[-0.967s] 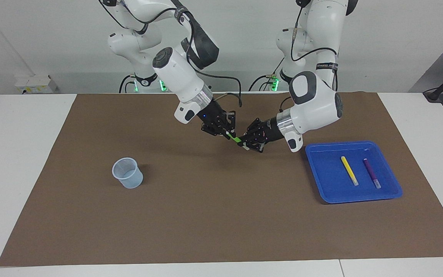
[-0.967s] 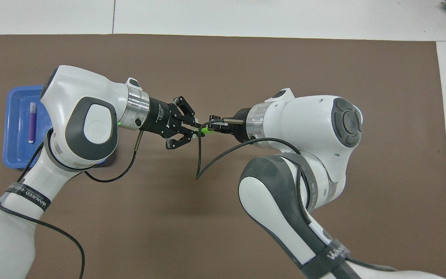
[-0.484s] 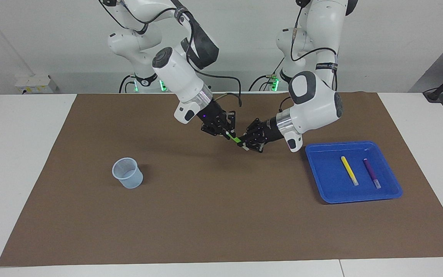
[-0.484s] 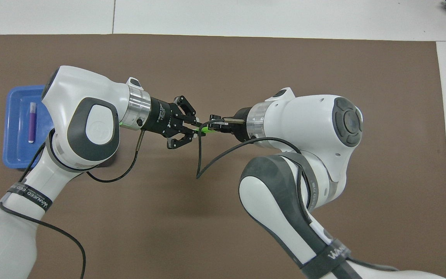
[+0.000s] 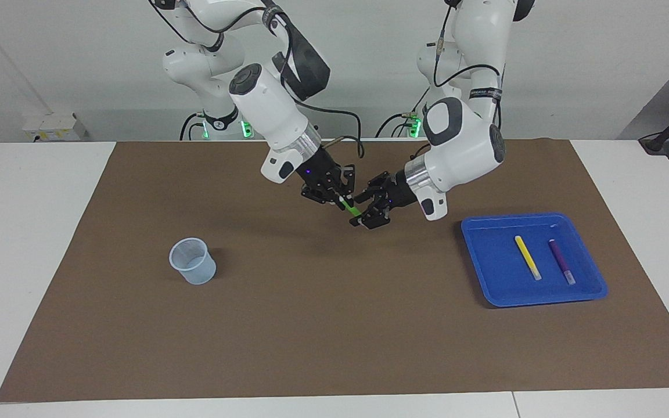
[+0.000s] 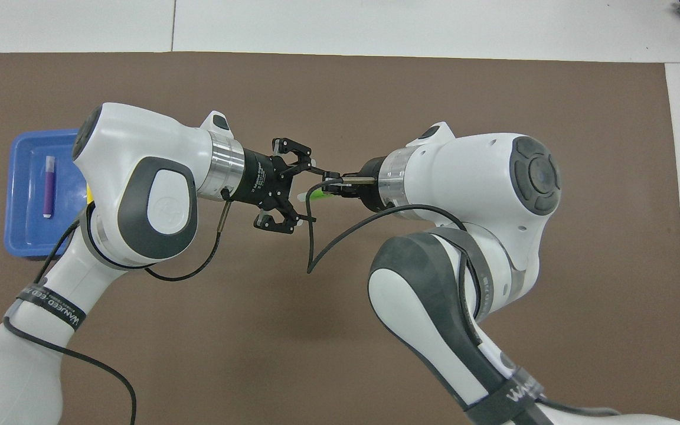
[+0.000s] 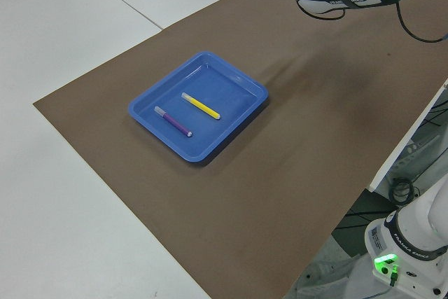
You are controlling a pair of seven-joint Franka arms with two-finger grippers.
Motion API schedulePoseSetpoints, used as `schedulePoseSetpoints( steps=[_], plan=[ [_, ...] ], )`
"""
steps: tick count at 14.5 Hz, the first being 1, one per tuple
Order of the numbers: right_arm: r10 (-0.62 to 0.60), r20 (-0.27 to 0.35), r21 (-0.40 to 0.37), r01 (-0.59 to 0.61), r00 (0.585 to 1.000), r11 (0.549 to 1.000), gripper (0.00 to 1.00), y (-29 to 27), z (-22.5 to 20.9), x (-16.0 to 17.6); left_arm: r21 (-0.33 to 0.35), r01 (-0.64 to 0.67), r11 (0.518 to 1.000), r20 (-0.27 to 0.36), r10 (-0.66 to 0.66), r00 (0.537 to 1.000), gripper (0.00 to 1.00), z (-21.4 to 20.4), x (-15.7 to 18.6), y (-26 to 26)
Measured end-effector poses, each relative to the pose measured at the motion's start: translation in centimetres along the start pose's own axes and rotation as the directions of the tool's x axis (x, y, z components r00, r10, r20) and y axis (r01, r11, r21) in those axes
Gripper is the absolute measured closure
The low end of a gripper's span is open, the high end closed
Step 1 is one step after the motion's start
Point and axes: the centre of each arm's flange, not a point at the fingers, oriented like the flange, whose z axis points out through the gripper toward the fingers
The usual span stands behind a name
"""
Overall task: Transfer and insert pens with both arms
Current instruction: 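Insert the green pen into the white cup with the right gripper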
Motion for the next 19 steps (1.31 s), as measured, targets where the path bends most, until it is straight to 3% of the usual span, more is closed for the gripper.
schedulePoseSetpoints(
  steps=[1,4,6,10,11,13,16,19],
  plan=[
    [-0.008,0.005,-0.015,0.008,1.000,1.000,0.81,0.2,-0.5,0.4,-0.006,-0.003,1.000,-0.004,0.003,1.000,0.01,-0.4,0.2,0.1],
    [-0.035,0.018,-0.076,0.037,0.999,0.996,0.81,1.3,-2.5,1.7,0.000,-0.021,1.000,-0.035,0.021,0.999,0.00,-0.7,1.1,0.0],
    [-0.060,0.029,-0.145,0.063,0.998,0.987,0.81,2.8,-3.3,2.4,0.041,-0.097,0.994,-0.106,0.100,0.989,0.00,-0.5,1.9,-0.4],
    [-0.120,0.070,-0.245,0.134,0.990,0.960,0.81,6.8,-5.2,3.9,0.245,-0.286,0.926,-0.314,0.355,0.881,0.00,-1.4,2.4,-1.1],
    [-0.135,0.086,-0.256,0.153,0.987,0.954,0.81,8.5,-6.0,4.5,0.296,-0.345,0.891,-0.322,0.433,0.842,0.00,-1.8,2.4,-1.3],
    [-0.180,0.120,-0.294,0.209,0.976,0.933,0.81,12.4,-7.9,5.7,0.373,-0.478,0.795,-0.279,0.587,0.760,0.00,-2.2,3.2,-1.6],
    [-0.245,0.186,-0.365,0.299,0.951,0.882,0.81,18.3,-10.8,7.1,0.419,-0.594,0.687,-0.219,0.711,0.668,0.00,-4.6,7.1,-1.8],
    [-0.291,0.225,-0.389,0.359,0.930,0.848,0.81,22.8,-13.7,7.8,0.474,-0.626,0.620,-0.211,0.770,0.602,0.00,-5.5,8.5,-1.8]
  ],
)
